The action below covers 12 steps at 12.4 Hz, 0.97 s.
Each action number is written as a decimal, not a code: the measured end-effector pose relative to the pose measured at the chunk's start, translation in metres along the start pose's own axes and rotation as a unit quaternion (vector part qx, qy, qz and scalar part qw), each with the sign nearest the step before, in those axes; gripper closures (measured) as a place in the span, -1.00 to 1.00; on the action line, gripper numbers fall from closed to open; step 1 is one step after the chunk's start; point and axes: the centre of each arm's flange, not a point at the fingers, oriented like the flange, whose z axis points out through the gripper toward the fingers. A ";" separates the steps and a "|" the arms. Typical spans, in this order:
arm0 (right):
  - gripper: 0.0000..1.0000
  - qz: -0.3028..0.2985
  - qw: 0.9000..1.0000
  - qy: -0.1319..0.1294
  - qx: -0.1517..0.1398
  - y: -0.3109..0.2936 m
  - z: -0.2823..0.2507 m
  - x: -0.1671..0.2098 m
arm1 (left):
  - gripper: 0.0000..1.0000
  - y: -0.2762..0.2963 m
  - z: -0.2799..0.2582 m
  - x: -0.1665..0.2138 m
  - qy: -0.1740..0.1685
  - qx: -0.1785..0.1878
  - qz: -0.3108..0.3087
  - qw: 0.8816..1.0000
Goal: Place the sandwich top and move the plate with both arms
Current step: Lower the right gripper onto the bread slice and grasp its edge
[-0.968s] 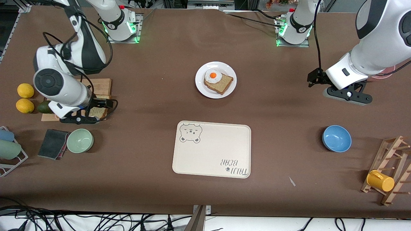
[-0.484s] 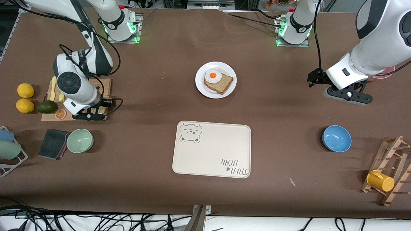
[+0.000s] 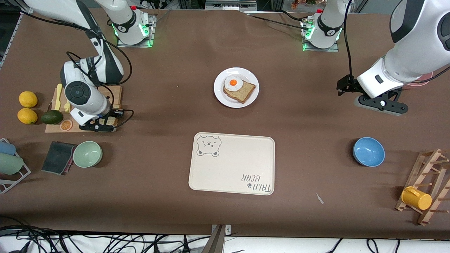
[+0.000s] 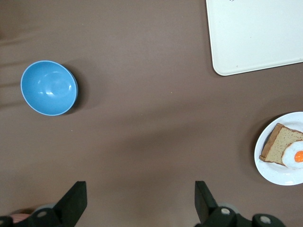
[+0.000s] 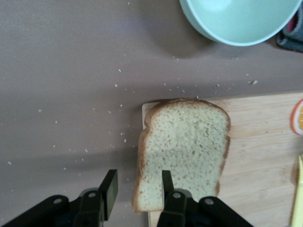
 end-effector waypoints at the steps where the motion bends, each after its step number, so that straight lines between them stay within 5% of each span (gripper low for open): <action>1: 0.08 0.001 1.000 0.003 0.004 -0.002 0.008 0.002 | -1.00 0.000 0.000 0.000 0.000 0.000 0.000 1.000; 12: 0.08 0.003 1.000 0.005 0.000 0.009 0.042 0.009 | -1.00 0.000 0.000 0.000 0.000 0.000 0.000 1.000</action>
